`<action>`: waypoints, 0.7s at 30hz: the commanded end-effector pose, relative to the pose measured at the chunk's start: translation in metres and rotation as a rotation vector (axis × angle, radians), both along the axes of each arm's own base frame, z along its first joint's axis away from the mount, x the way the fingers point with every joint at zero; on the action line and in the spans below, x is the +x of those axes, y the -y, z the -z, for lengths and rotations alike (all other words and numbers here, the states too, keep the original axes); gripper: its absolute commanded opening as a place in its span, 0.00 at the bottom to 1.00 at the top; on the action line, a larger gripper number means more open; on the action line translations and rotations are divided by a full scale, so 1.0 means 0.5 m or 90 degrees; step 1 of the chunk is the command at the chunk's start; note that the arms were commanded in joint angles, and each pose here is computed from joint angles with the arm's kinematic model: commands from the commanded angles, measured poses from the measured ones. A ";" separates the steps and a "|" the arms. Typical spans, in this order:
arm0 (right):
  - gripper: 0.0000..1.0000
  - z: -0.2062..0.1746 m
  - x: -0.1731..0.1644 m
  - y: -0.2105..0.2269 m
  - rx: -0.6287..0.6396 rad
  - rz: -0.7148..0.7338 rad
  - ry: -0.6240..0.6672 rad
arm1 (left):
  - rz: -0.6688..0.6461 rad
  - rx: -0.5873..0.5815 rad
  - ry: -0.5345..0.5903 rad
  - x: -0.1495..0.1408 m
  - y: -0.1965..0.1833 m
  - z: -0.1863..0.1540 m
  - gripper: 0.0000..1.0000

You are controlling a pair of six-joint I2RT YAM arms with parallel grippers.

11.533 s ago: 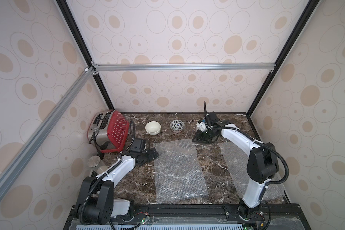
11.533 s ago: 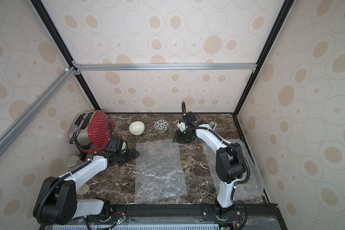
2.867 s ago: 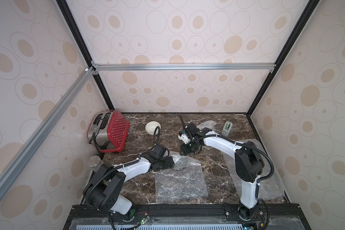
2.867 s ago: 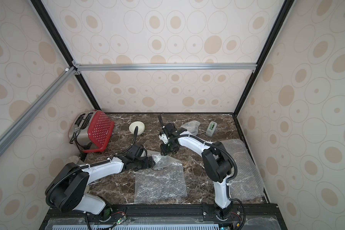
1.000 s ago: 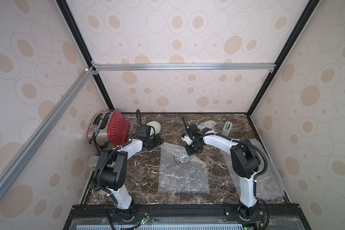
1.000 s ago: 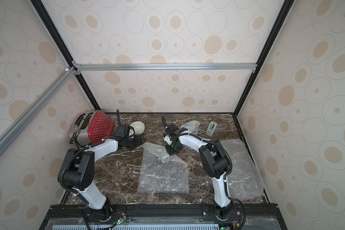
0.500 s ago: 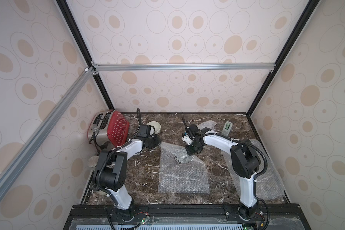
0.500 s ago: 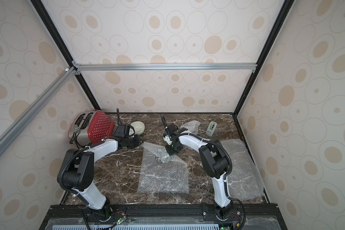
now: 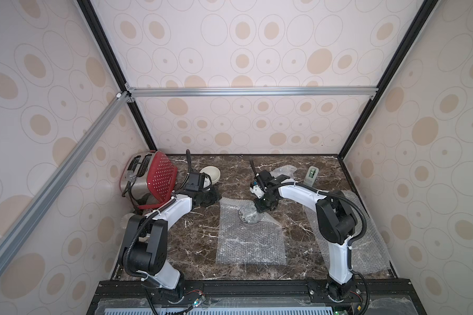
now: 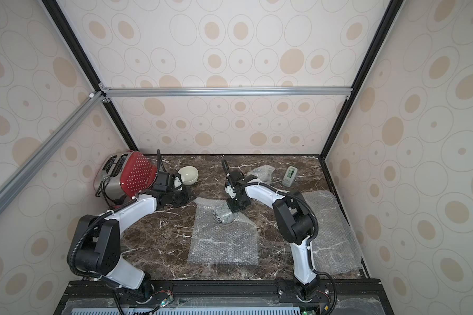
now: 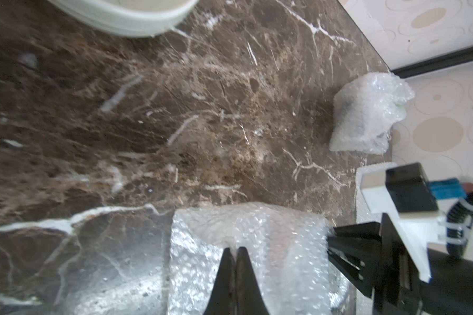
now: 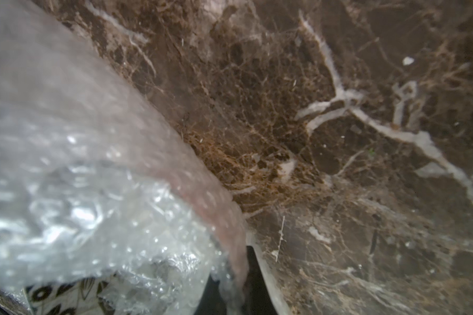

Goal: Wrap bowls in bubble wrap
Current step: Wrap the bowl in bubble wrap.

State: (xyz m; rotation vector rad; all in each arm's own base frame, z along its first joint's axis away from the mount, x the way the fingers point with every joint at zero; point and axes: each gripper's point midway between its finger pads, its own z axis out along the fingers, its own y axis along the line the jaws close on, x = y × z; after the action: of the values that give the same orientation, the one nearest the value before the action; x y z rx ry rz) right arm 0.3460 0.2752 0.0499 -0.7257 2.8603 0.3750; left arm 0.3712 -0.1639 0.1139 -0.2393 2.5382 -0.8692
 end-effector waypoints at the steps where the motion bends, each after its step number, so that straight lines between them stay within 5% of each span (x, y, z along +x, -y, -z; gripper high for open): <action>1: 0.02 0.007 0.003 0.017 -0.023 0.030 0.000 | 0.076 -0.085 -0.023 -0.057 0.078 -0.059 0.00; 10: 0.02 0.008 0.008 0.016 -0.022 0.037 0.002 | 0.166 -0.190 -0.045 -0.147 0.203 -0.161 0.00; 21: 0.02 0.010 0.004 0.007 -0.004 0.038 -0.005 | 0.226 -0.199 -0.095 -0.181 0.337 -0.087 0.00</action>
State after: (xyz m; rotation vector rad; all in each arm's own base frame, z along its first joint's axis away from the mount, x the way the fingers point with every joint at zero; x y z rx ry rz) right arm 0.3448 0.2755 0.0494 -0.6832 2.8778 0.3831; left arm 0.2820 -0.3062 0.1373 -0.0006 2.6673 -1.3183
